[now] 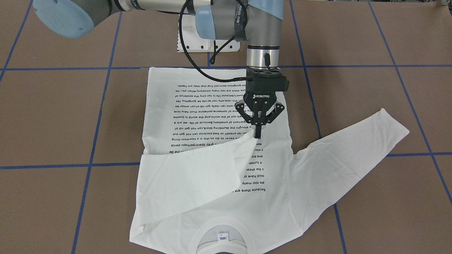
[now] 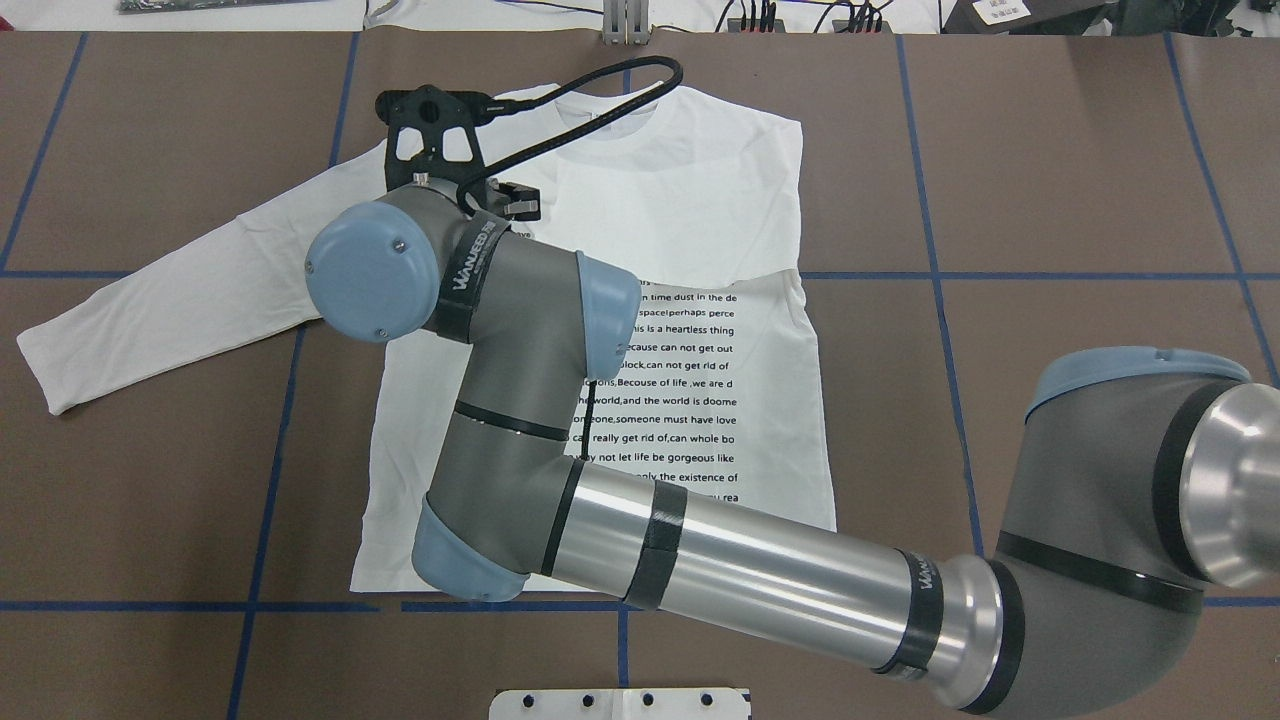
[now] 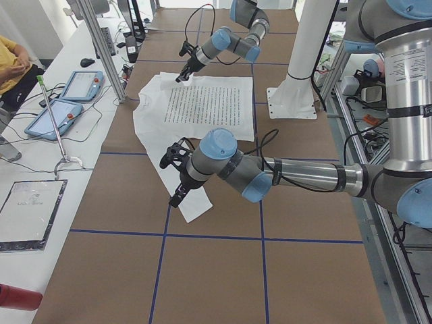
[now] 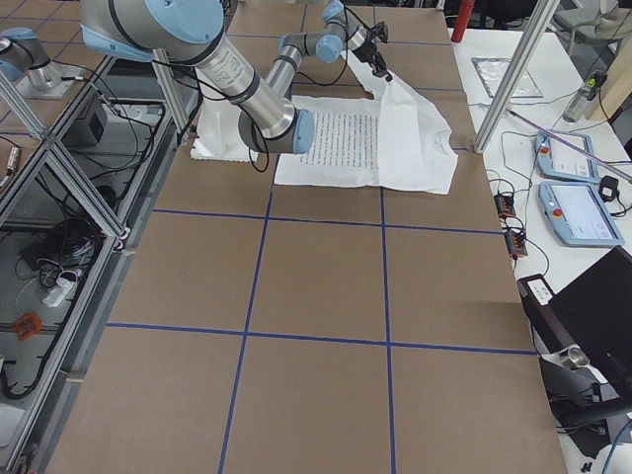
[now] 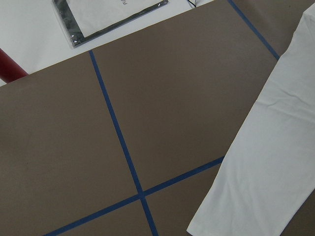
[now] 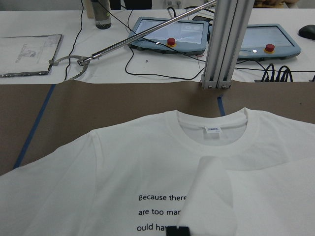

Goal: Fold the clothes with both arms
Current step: 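Carry the sleeve across the shirt body and release it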

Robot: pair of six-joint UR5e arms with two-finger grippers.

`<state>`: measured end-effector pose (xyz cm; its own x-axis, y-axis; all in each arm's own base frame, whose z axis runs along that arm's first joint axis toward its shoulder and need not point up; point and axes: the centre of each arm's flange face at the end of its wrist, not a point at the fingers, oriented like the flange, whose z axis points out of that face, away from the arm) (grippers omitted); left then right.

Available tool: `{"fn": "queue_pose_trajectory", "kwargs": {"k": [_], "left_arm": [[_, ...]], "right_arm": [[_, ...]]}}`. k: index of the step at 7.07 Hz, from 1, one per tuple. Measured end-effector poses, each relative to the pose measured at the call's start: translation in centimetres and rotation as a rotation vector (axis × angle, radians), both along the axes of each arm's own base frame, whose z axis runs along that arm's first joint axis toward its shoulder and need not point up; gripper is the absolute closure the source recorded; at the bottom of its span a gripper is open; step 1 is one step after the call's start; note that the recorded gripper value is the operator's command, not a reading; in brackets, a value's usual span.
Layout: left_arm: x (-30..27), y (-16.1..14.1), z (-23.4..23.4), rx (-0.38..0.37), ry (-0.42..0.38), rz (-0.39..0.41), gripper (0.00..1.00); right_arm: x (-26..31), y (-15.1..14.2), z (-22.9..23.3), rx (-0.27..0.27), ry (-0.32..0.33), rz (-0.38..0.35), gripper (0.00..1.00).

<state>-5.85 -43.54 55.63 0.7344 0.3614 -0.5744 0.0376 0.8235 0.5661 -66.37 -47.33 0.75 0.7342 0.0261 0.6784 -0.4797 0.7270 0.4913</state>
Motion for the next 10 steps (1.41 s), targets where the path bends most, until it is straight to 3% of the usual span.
{"fn": "queue_pose_trajectory", "kwargs": {"k": [1, 2, 3, 5, 7, 10], "left_arm": [[-0.1, 0.4, 0.4, -0.008, 0.000, -0.001, 0.00], [-0.1, 0.6, 0.6, -0.012, 0.000, -0.002, 0.00], [-0.1, 0.7, 0.7, -0.013, 0.000, -0.002, 0.00], [-0.1, 0.7, 0.7, -0.015, 0.000, -0.001, 0.00], [-0.1, 0.4, 0.8, -0.016, 0.000, -0.005, 0.00], [0.4, -1.0, -2.7, 0.137, 0.013, -0.005, 0.00]], "right_arm": [[-2.2, 1.3, -0.1, 0.000, 0.018, -0.015, 1.00], [-3.5, 2.0, -0.4, -0.009, 0.018, -0.014, 0.25], [-4.2, 2.4, -1.1, -0.031, -0.014, 0.003, 0.01], [-4.4, 3.0, -3.8, -0.088, -0.103, 0.010, 0.00], [-3.6, 2.1, -5.0, -0.158, -0.141, -0.025, 0.00], [5.3, -6.4, -1.5, -0.375, -0.109, -0.044, 0.00]]}}
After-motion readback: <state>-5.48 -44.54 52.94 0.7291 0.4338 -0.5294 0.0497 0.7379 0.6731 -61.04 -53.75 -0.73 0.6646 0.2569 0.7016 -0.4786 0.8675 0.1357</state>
